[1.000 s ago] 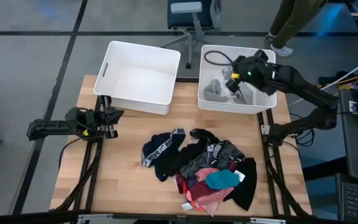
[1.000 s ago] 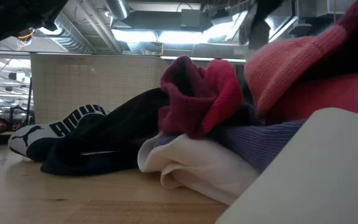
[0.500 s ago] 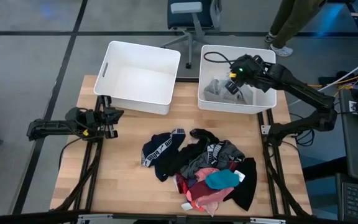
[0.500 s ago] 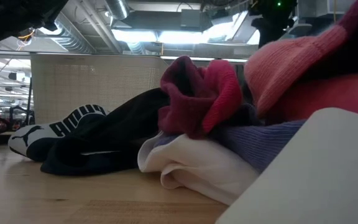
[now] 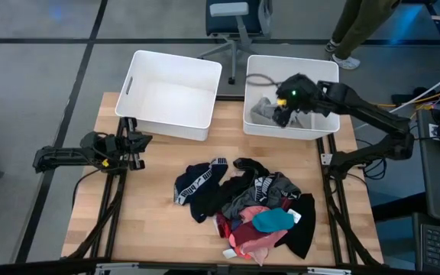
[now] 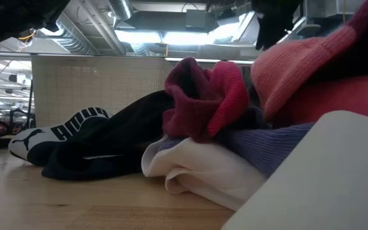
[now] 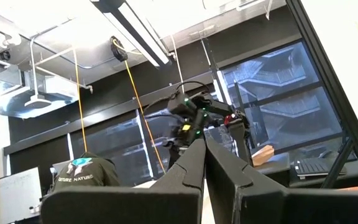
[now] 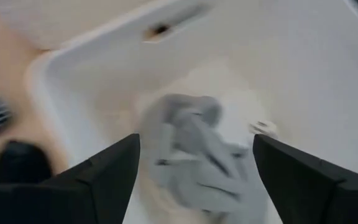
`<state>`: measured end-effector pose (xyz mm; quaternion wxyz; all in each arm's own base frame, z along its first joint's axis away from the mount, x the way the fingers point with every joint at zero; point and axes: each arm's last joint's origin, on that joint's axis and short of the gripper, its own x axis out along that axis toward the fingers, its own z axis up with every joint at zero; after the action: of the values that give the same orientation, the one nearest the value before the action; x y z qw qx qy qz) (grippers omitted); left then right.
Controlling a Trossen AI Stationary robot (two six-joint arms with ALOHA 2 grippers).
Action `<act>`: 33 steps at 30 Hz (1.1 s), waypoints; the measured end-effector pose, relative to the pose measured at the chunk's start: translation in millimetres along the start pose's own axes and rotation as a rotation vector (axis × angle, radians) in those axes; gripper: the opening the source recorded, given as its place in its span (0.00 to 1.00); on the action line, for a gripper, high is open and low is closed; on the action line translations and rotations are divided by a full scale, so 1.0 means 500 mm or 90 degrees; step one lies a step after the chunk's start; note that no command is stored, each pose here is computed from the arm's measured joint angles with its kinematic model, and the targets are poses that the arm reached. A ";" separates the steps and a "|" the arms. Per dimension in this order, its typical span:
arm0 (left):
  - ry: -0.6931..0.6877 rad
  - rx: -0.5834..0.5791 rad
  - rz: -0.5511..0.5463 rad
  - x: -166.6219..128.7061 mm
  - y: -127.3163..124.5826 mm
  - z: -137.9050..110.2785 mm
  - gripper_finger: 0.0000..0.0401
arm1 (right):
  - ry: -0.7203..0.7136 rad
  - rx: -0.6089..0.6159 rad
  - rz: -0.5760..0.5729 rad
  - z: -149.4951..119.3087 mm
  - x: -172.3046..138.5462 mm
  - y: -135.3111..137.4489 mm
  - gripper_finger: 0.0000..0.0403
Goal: Sort clothes
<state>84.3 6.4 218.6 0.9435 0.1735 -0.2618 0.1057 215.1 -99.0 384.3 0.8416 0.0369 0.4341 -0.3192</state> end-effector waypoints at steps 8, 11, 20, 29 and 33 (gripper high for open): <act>0.000 0.000 0.000 0.000 0.000 0.000 0.01 | -0.067 -0.112 0.151 -0.006 -0.050 0.128 0.74; 0.000 0.000 0.000 0.000 0.000 0.000 0.01 | -0.100 -0.143 0.209 -0.018 -0.069 0.181 0.73; 0.000 0.002 0.000 0.000 0.000 0.000 0.01 | -0.164 -0.237 0.345 -0.103 -0.063 0.328 0.68; 0.000 -0.003 -0.001 0.000 0.000 0.000 0.01 | -0.209 -0.246 0.450 -0.190 -0.023 0.405 0.59; 0.000 -0.003 0.000 0.000 0.000 0.000 0.01 | -0.209 -0.239 0.465 -0.218 0.007 0.426 0.56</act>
<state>84.4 6.4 218.5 0.9440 0.1711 -0.2619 0.1048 261.0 105.3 268.4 0.9492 -0.0168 0.3033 0.0817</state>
